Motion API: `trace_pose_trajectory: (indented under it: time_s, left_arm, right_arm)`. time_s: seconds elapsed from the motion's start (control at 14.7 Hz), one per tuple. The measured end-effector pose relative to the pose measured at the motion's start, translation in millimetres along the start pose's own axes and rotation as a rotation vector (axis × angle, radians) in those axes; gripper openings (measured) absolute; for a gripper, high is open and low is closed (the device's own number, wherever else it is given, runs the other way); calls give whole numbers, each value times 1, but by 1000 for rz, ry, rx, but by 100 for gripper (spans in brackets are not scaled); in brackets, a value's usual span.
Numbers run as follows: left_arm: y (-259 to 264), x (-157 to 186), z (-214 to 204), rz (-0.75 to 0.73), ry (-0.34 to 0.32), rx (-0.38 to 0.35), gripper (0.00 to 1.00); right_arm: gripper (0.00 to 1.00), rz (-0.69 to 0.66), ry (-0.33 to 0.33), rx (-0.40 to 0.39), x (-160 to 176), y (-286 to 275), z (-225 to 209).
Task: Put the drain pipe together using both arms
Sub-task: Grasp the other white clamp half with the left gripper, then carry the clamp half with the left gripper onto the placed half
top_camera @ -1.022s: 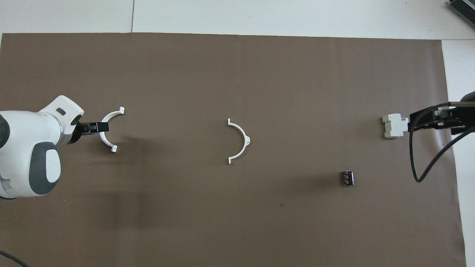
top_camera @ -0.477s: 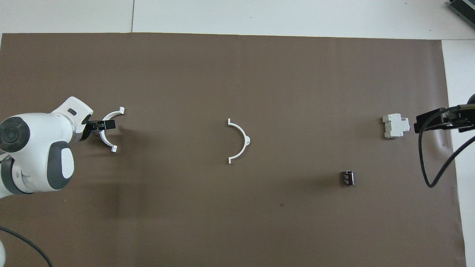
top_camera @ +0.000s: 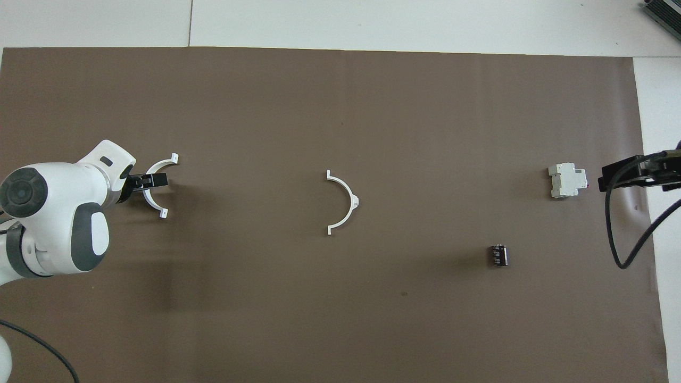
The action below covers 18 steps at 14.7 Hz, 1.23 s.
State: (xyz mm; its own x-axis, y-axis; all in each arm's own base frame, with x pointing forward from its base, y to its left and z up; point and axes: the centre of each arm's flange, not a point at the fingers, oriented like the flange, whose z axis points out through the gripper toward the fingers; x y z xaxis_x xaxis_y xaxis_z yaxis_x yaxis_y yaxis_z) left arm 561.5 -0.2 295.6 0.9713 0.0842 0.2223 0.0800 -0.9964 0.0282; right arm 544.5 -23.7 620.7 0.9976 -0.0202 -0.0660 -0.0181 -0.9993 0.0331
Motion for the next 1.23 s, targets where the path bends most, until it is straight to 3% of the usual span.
trace_pose_trajectory:
  time_s: [0.27,0.34,0.48,0.75,0.95,1.23]
  left_arm:
    - [0,0,3,-1,1,0,100]
    - [0,0,2,-4,3,0,93]
    - [0,1,2,-19,4,-1,66]
    - [5,3,0,-29,12,-5,22]
    - [19,2,-1,-64,5,-12,21]
    - [51,16,-29,-79,-68,-10,21]
  right_arm:
    - [100,-2,0,-1,0,0,0]
    - [100,-6,2,-1,0,-1,-1]
    - [100,-10,5,-1,0,-2,-2]
    - [100,-11,5,-1,0,-3,-2]
    - [100,-11,4,-1,0,-3,-2]
    - [100,-11,4,-1,0,-3,-2]
